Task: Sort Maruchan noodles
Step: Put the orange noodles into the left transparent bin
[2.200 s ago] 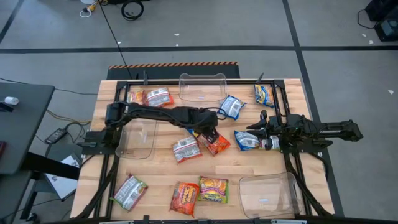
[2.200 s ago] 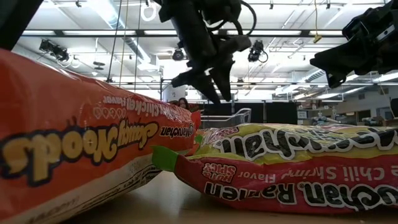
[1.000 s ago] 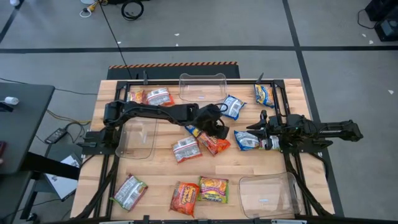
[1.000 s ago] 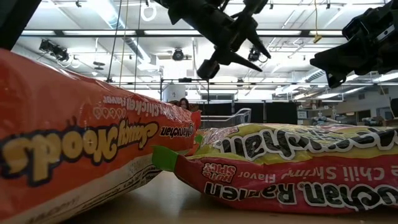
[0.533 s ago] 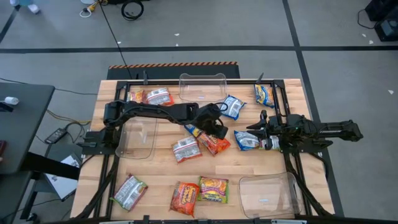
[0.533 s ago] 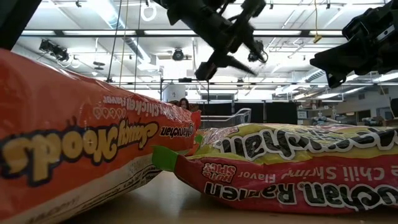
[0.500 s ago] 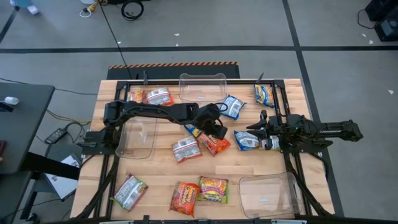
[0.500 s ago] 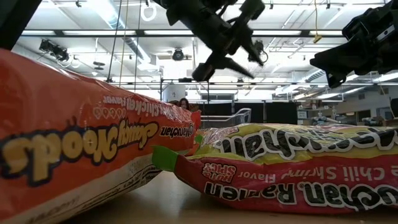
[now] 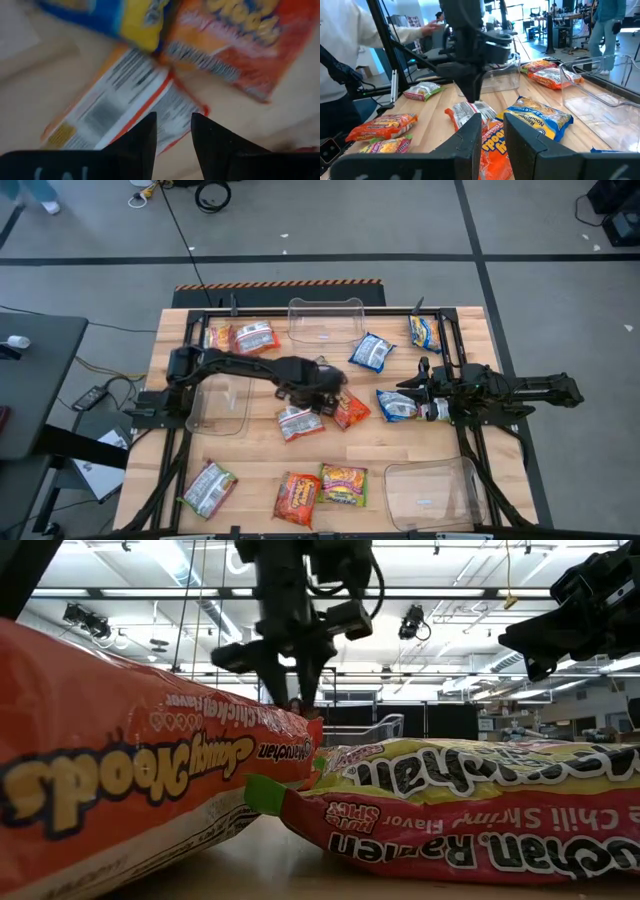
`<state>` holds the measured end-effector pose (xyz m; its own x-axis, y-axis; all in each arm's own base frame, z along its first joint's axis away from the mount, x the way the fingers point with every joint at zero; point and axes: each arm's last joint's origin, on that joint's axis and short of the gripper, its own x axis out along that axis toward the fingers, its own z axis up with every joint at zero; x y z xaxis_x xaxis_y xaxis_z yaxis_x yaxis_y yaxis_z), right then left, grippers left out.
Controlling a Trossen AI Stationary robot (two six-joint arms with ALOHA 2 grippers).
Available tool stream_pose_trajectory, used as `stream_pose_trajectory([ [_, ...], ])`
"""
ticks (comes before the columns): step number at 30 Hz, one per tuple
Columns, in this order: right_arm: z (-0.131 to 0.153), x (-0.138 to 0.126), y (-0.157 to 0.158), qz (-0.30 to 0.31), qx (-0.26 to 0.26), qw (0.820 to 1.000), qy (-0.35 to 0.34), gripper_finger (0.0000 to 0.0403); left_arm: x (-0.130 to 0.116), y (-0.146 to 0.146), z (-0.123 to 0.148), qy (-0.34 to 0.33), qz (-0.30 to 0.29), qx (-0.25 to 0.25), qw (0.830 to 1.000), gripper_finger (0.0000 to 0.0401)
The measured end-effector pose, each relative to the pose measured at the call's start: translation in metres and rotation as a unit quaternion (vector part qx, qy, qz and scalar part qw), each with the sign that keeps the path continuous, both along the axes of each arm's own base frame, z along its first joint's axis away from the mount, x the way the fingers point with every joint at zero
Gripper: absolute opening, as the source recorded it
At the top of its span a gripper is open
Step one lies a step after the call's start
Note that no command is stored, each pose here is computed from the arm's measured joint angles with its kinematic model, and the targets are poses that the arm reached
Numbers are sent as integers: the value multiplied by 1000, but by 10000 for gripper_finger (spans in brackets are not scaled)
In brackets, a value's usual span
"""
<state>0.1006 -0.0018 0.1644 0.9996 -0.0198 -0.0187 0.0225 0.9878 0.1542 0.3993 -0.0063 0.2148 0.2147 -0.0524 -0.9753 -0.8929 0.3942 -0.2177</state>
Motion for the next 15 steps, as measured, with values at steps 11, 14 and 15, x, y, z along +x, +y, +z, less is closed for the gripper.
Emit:
stream_pose_trajectory([
  [11,0,0,0,0,0,1000,0,87,-13,-60,-6,25,263,-8,964,126],
  [14,0,0,0,0,0,1000,0,87,-14,-82,-8,0,404,-45,914,126],
  [15,0,0,0,0,0,1000,0,87,-13,-88,-10,-12,434,-56,899,126],
])
